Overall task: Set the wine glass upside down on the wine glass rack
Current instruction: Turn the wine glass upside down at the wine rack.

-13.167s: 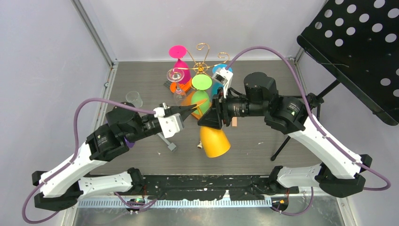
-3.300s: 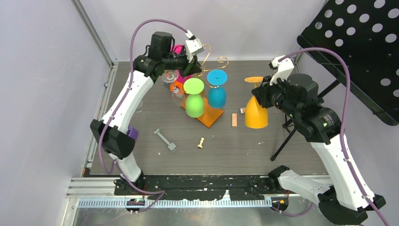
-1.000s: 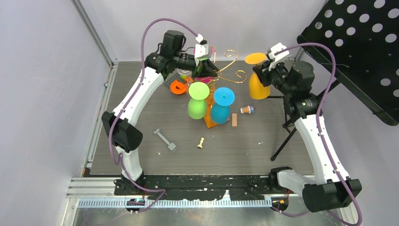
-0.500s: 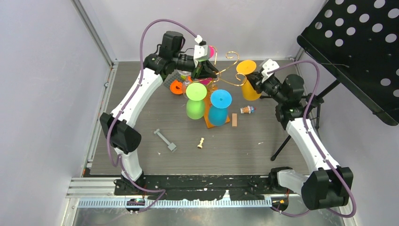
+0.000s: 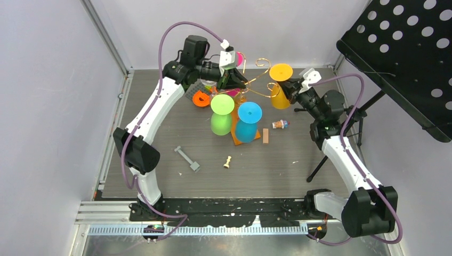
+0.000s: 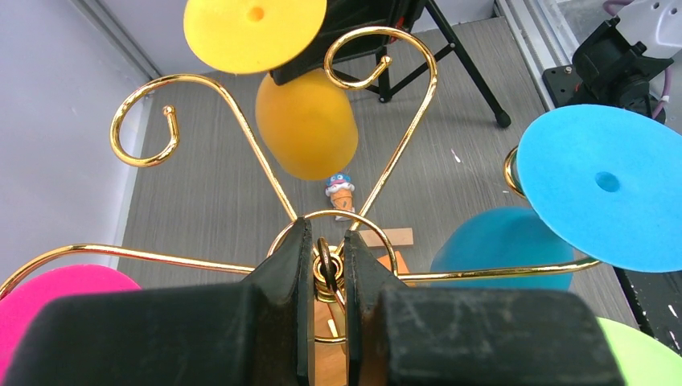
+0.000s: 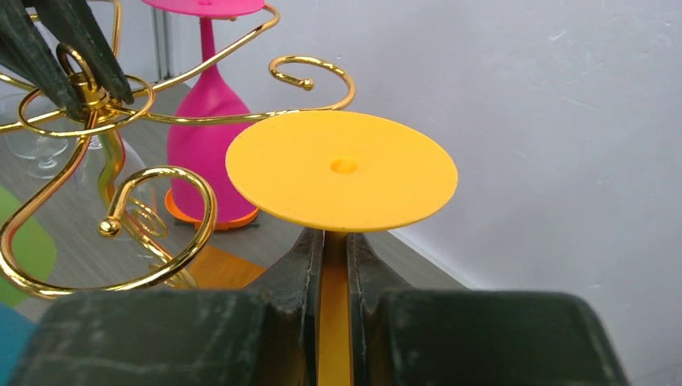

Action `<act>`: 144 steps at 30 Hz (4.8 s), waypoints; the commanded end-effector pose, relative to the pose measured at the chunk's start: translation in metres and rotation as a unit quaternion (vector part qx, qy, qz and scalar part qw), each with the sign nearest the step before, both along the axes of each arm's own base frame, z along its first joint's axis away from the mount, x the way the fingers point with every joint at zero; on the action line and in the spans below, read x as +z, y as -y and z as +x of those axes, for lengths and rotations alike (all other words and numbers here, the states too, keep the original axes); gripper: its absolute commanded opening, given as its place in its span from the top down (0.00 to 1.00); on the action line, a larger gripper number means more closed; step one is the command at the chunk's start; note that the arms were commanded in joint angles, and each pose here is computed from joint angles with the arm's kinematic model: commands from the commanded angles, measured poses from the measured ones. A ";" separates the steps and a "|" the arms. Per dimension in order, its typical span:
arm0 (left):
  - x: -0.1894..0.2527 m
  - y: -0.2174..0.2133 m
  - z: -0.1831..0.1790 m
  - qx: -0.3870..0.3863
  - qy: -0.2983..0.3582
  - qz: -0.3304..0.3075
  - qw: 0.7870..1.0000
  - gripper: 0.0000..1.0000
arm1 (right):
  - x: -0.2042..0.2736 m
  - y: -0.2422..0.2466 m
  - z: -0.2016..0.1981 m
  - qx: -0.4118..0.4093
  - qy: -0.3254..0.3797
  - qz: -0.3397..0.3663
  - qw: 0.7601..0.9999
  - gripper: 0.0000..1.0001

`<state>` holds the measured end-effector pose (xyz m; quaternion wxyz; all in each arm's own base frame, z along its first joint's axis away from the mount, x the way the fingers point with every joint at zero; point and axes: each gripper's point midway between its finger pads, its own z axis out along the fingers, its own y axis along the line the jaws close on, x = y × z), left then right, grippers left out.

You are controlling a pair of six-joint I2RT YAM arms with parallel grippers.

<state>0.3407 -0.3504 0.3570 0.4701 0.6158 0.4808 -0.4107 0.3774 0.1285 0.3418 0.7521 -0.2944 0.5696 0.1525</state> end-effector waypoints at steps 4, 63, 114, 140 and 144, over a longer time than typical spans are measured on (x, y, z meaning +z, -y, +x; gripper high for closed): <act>-0.023 0.001 -0.021 -0.016 -0.078 0.026 0.996 1.00 | 0.038 0.001 -0.015 0.006 0.066 0.027 0.997 0.93; -0.031 0.007 -0.008 0.005 -0.108 0.029 0.994 1.00 | 0.002 -0.059 -0.098 0.272 0.092 -0.027 0.957 0.94; -0.037 0.021 0.008 0.017 -0.114 0.030 0.993 1.00 | 0.023 -0.005 -0.062 0.028 0.035 0.025 0.999 0.29; -0.044 0.013 0.052 0.077 -0.155 0.001 0.985 0.84 | 0.042 0.026 -0.140 -0.036 0.057 0.056 0.996 0.22; -0.042 0.012 0.051 0.079 -0.154 -0.001 0.985 0.70 | 0.043 0.028 -0.143 -0.039 0.060 0.055 0.996 0.22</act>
